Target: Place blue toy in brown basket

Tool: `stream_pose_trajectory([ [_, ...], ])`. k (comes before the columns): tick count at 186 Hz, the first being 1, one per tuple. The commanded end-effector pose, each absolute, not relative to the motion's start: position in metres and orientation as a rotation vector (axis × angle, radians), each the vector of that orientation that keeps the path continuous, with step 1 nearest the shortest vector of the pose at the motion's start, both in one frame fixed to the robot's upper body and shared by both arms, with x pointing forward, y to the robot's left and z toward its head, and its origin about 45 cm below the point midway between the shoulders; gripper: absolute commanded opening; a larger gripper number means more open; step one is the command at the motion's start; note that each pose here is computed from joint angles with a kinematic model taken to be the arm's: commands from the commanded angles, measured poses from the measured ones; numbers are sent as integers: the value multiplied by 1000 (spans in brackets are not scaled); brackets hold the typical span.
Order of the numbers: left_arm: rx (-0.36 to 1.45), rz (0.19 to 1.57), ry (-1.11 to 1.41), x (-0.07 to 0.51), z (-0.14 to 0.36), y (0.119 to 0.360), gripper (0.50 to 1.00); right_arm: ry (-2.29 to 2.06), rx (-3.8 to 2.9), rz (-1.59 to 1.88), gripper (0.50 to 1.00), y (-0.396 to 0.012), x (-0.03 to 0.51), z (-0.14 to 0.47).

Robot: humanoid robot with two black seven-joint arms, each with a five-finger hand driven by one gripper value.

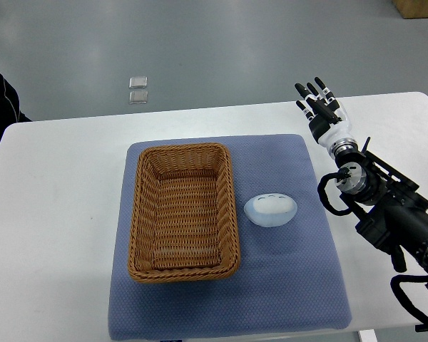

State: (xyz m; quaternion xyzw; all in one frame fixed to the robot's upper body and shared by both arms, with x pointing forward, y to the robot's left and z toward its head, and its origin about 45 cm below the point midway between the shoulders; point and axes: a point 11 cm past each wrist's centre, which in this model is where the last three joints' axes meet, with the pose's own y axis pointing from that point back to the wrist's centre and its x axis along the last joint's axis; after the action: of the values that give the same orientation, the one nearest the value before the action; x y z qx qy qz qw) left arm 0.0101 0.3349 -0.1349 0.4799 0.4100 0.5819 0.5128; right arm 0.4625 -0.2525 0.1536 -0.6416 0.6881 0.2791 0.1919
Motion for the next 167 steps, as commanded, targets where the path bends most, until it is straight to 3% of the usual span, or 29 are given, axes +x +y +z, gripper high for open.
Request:
stream_pose_trajectory([
  [1,1155,1399,986,10,-135,335,1000,1929,-1804,784,903,-251,463,154],
  [167,1163,1399,994,6,-135,336,1000,1939,-1802,774,903,-256,463,155],
])
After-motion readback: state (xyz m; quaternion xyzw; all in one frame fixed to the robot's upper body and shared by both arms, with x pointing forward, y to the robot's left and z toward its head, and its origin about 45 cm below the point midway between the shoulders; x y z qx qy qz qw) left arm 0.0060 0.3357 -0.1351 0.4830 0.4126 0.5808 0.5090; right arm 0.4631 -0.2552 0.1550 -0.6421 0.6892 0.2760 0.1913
